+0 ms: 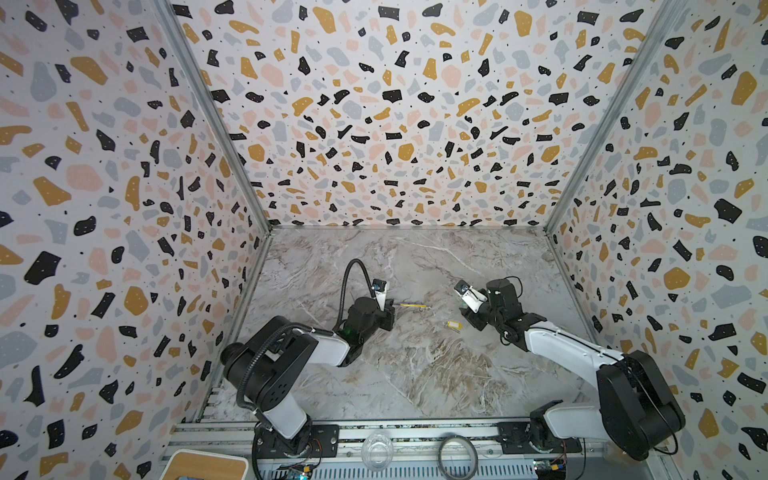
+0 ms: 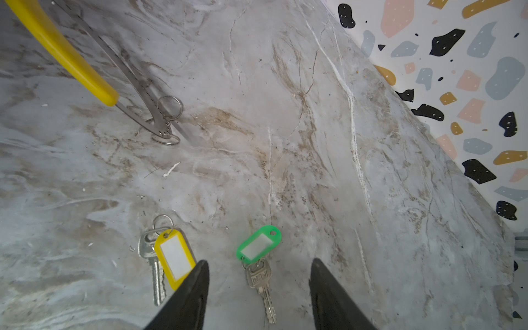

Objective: Remove the keys from the keyring

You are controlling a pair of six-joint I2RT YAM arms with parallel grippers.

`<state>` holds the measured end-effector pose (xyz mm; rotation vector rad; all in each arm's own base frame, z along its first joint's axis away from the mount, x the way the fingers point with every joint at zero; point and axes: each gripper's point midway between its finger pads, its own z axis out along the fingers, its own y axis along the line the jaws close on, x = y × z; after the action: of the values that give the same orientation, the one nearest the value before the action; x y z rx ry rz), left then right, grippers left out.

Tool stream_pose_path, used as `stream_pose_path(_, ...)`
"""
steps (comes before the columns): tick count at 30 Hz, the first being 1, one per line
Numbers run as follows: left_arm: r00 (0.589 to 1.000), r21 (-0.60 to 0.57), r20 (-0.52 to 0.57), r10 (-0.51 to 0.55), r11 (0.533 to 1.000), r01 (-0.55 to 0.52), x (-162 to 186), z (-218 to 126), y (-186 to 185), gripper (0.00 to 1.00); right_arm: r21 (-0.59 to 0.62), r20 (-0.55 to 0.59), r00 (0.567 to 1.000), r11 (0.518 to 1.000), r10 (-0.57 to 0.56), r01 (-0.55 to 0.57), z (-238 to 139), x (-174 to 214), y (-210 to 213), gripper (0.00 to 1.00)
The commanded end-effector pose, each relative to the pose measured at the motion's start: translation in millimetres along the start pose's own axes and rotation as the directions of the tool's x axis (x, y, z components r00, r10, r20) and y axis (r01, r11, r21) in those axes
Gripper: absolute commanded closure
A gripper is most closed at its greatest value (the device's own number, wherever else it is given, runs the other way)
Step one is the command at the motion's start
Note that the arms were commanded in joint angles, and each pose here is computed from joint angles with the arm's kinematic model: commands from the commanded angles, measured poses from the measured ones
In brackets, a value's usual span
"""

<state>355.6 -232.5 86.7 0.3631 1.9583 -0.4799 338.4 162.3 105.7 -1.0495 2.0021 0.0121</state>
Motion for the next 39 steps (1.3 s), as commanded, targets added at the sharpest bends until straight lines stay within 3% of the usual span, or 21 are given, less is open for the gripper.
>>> stream_pose_path(1, 0.996, 0.013, 0.085, -0.029, 1.000, 0.028, -22.8, -9.8, -1.3, 0.82, 0.023, 0.012, 1.000, 1.000, -0.003, 0.003, -8.8, -2.5, -6.3, 0.41)
stream_pose_path(4, 0.990, -0.007, 0.135, -0.038, 0.999, 0.039, -30.3, -26.3, 3.0, 0.71, 0.051, 0.065, 0.998, 0.999, -0.002, -0.001, -20.2, -8.7, -11.6, 0.40)
stream_pose_path(9, 0.981, -0.054, 0.194, -0.015, 0.998, 0.026, -46.4, -50.5, 10.4, 0.64, 0.094, 0.185, 0.982, 0.995, 0.029, -0.047, -42.2, -21.6, -23.9, 0.34)
stream_pose_path(14, 0.971, -0.133, 0.236, 0.040, 0.991, -0.009, -71.8, -73.1, 19.3, 0.58, 0.204, 0.267, 0.952, 0.957, 0.147, -0.205, -59.9, -25.0, -62.3, 0.25)
stream_pose_path(17, 0.967, -0.293, 0.227, 0.114, 0.955, -0.044, -87.0, -94.5, 43.2, 0.46, 0.323, 0.350, 0.898, 0.865, 0.266, -0.383, -73.2, -12.1, -99.2, 0.00)
stream_pose_path(21, 0.961, -0.573, 0.240, 0.140, 0.819, 0.024, -94.5, -147.0, 104.9, 0.07, 0.422, 0.472, 0.790, 0.686, 0.391, -0.592, -83.3, 34.0, -131.6, 0.01)
stream_pose_path(22, 0.961, -0.615, 0.241, 0.134, 0.787, 0.044, -90.1, -157.8, 120.2, 0.01, 0.430, 0.490, 0.774, 0.661, 0.401, -0.614, -84.1, 43.5, -132.9, 0.01)
stream_pose_path(24, 0.964, -0.696, 0.242, 0.111, 0.712, 0.093, -76.4, -178.4, 155.1, 0.00, 0.458, 0.536, 0.749, 0.611, 0.390, -0.646, -88.5, 63.0, -129.8, 0.01)
stream_pose_path(27, 0.961, -0.761, 0.269, 0.061, 0.625, 0.173, -49.1, -197.2, 194.5, 0.01, 0.483, 0.589, 0.742, 0.597, 0.320, -0.641, -94.3, 74.1, -123.0, 0.01)
stream_pose_path(31, 0.936, -0.771, 0.340, 0.088, 0.597, 0.224, -29.6, -203.7, 203.5, 0.00, 0.444, 0.585, 0.727, 0.609, 0.358, -0.657, -73.2, 79.0, -124.1, 0.01)
stream_pose_path(33, 0.926, -0.772, 0.355, 0.128, 0.598, 0.214, -34.0, -202.3, 203.9, 0.01, 0.447, 0.605, 0.739, 0.642, 0.296, -0.623, -69.9, 70.3, -120.7, 0.01)
stream_pose_path(36, 0.898, -0.730, 0.401, 0.181, 0.655, 0.194, -45.2, -196.7, 199.6, 0.00, 0.404, 0.532, 0.785, 0.720, 0.318, -0.565, -53.5, 65.7, -107.4, 0.01)
stream_pose_path(39, 0.918, -0.706, 0.364, 0.159, 0.690, 0.160, -35.9, -177.7, 204.8, 0.00, 0.398, 0.553, 0.781, 0.731, 0.290, -0.553, -56.1, 61.3, -104.7, 0.01)
